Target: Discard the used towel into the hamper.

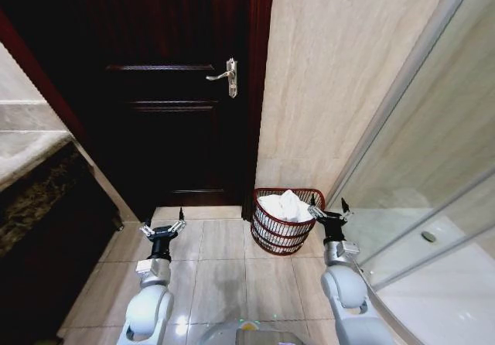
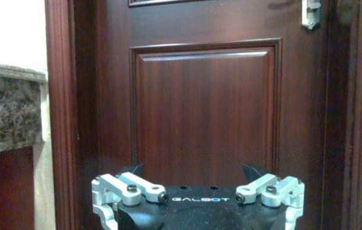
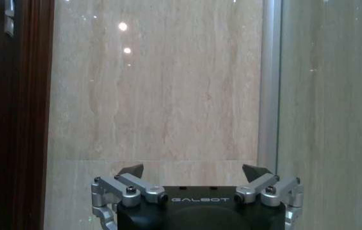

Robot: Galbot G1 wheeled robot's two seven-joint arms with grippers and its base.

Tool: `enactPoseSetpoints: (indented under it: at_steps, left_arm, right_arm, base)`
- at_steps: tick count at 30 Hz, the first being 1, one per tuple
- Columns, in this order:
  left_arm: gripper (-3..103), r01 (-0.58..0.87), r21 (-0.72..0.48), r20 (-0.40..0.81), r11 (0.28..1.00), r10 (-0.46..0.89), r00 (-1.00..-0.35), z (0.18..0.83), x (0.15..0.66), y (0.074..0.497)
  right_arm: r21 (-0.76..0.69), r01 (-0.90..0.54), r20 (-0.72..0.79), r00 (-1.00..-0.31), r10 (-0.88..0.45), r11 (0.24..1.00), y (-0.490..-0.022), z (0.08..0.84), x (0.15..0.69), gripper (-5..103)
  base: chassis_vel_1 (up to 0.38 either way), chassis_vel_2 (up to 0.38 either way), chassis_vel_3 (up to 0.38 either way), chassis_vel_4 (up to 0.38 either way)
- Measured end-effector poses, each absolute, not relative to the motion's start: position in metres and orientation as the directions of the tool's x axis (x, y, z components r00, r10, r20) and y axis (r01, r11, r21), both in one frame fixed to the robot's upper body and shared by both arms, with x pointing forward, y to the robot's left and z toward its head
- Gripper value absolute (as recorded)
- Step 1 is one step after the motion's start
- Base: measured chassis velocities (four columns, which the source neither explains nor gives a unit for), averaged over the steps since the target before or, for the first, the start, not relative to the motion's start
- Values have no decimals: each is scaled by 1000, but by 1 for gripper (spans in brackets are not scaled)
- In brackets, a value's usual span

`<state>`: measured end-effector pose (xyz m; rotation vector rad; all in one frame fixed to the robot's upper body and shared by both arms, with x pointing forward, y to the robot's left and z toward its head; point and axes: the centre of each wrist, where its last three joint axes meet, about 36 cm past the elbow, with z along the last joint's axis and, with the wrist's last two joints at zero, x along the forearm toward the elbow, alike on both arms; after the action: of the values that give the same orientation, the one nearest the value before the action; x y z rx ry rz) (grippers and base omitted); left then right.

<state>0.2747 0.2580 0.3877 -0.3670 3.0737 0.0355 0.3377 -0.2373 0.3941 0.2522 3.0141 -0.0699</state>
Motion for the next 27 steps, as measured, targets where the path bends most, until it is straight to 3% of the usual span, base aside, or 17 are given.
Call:
enactPoseSetpoints:
  at_steps: [27]
  left_arm:
    - [100,-257,14,-58,966,-256,-965,389,278,255]
  right_arm:
    - [-33,157,-127,-980,151,987,-235,393,337,100]
  base:
    - [0,0,0,0]
